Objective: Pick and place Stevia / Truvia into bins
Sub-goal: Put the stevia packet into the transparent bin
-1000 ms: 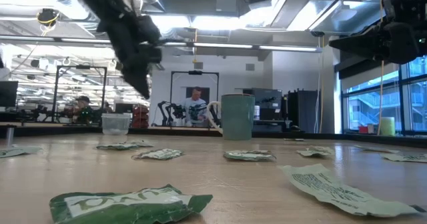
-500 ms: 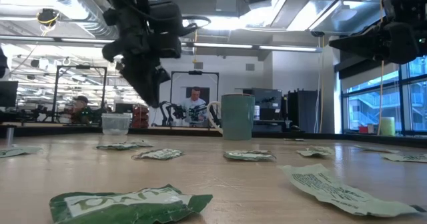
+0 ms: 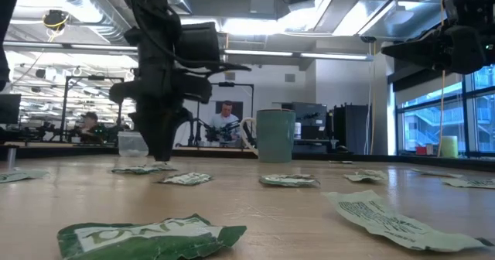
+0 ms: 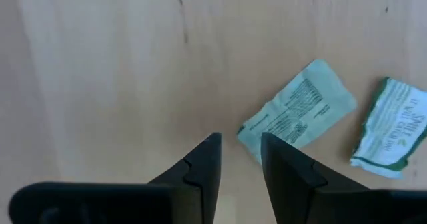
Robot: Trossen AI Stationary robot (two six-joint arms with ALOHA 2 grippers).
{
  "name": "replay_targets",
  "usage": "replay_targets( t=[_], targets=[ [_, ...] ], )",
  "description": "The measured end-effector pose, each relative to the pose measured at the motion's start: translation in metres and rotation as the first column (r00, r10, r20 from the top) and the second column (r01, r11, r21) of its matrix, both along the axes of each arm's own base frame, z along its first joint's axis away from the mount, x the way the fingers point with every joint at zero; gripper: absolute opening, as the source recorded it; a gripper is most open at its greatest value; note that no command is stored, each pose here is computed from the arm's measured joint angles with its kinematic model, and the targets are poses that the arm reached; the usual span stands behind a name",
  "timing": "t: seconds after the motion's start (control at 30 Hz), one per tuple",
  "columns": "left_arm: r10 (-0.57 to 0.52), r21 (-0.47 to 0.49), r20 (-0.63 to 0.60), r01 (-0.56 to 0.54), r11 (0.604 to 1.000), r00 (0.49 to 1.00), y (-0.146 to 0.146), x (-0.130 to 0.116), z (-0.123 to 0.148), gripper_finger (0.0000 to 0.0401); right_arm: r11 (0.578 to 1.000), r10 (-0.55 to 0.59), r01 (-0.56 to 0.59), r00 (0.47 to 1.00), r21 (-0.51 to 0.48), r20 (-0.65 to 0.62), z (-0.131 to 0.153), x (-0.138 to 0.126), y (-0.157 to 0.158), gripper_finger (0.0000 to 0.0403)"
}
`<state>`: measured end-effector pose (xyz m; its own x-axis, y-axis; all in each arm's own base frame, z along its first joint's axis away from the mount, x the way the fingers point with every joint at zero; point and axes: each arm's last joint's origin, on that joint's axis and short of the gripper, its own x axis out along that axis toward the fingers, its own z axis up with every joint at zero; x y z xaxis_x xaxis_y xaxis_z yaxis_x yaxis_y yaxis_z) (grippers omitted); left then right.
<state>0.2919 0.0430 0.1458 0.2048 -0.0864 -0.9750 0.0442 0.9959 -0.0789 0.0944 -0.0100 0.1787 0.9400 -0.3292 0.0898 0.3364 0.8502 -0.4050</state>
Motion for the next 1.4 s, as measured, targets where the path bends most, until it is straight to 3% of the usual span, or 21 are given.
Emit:
replay_targets(
  t=[0.1,0.53,1.03,1.23,1.4],
  targets=[
    [0.006,-0.039,0.001,-0.006,0.999,1.000,-0.001,0.001,-0.002,0.0100,1.000,0.000,0.000,1.000,0.000,0.000,0.000,0.000,0.000,0.0035],
    [-0.009,0.015,-0.079,0.010,1.000,0.997,-0.007,0.006,-0.020,0.0091,1.000,0.000,0.000,1.000,0.000,-0.001,0.000,0.000,0.000,0.0035],
    [0.010,0.005,-0.076,-0.010,1.000,0.997,-0.008,0.004,-0.019,0.0006,1.000,0.000,0.000,1.000,0.000,-0.003,0.000,0.000,0.000,0.0035],
    [0.026,0.002,-0.055,-0.026,1.000,0.998,-0.005,-0.006,-0.003,0.0002,1.000,0.000,0.000,1.000,0.000,-0.004,-0.001,0.000,0.000,0.0035],
    [0.082,0.039,0.042,-0.084,0.996,0.996,0.009,-0.019,0.034,0.0002,1.000,0.000,0.000,1.000,0.000,-0.006,-0.001,0.000,0.000,0.0035]
  ],
)
